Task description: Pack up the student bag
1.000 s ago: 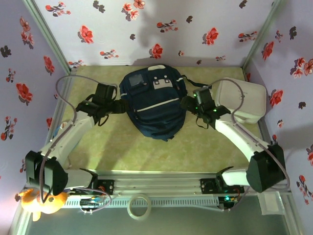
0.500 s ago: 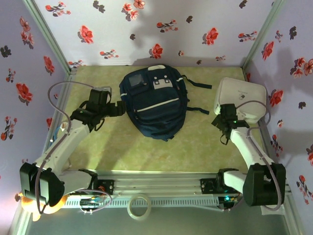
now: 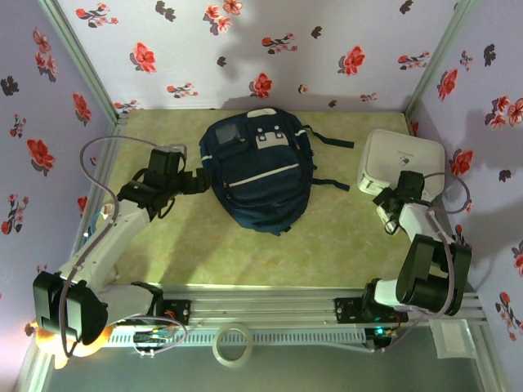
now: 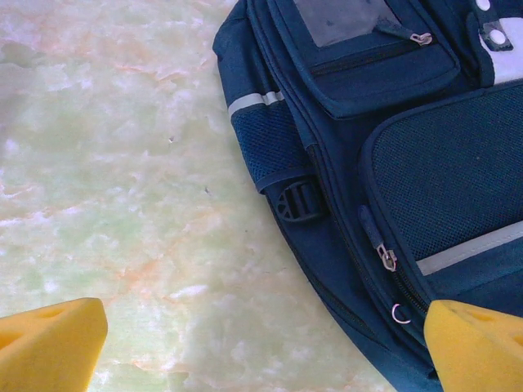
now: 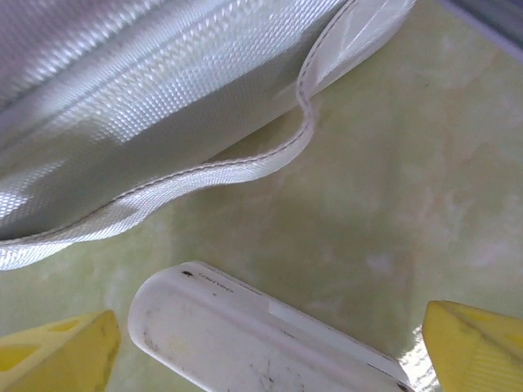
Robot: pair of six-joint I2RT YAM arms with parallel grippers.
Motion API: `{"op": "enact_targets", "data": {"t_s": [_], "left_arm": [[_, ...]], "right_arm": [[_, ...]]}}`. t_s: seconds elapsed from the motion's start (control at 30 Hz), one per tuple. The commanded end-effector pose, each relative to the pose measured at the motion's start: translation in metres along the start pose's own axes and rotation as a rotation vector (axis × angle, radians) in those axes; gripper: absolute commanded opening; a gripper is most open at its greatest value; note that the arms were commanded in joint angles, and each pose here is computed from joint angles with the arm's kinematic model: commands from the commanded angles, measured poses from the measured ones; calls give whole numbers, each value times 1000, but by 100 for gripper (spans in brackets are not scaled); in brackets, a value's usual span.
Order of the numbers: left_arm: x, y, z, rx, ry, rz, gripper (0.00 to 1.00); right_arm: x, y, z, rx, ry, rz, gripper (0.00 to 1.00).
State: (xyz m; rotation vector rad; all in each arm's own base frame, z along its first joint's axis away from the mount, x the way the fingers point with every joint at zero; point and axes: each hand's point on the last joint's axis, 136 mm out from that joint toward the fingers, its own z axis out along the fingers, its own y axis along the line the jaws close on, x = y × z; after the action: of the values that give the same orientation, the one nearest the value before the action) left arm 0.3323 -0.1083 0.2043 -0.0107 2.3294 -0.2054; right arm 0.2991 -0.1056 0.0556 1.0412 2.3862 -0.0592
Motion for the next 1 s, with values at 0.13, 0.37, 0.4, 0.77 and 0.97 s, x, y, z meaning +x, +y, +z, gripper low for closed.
{"op": "enact_targets", "data": {"t_s": [0.13, 0.37, 0.4, 0.77, 0.97], "left_arm": [[-5, 2, -2, -1, -13, 13, 100], [-5, -1, -1, 10, -10, 12, 100], [-4, -1, -1, 10, -7, 14, 100], [-3, 0, 0, 8, -3, 18, 100], [-3, 0, 1, 7, -1, 20, 100]], "right_arm": [[16, 9, 10, -72, 84, -31, 94], [46, 27, -3, -161, 174, -16, 89], [52, 30, -6, -161, 182, -37, 88], [43, 14, -7, 32, 144, -28, 83], [30, 19, 5, 74, 140, 40, 80]]}}
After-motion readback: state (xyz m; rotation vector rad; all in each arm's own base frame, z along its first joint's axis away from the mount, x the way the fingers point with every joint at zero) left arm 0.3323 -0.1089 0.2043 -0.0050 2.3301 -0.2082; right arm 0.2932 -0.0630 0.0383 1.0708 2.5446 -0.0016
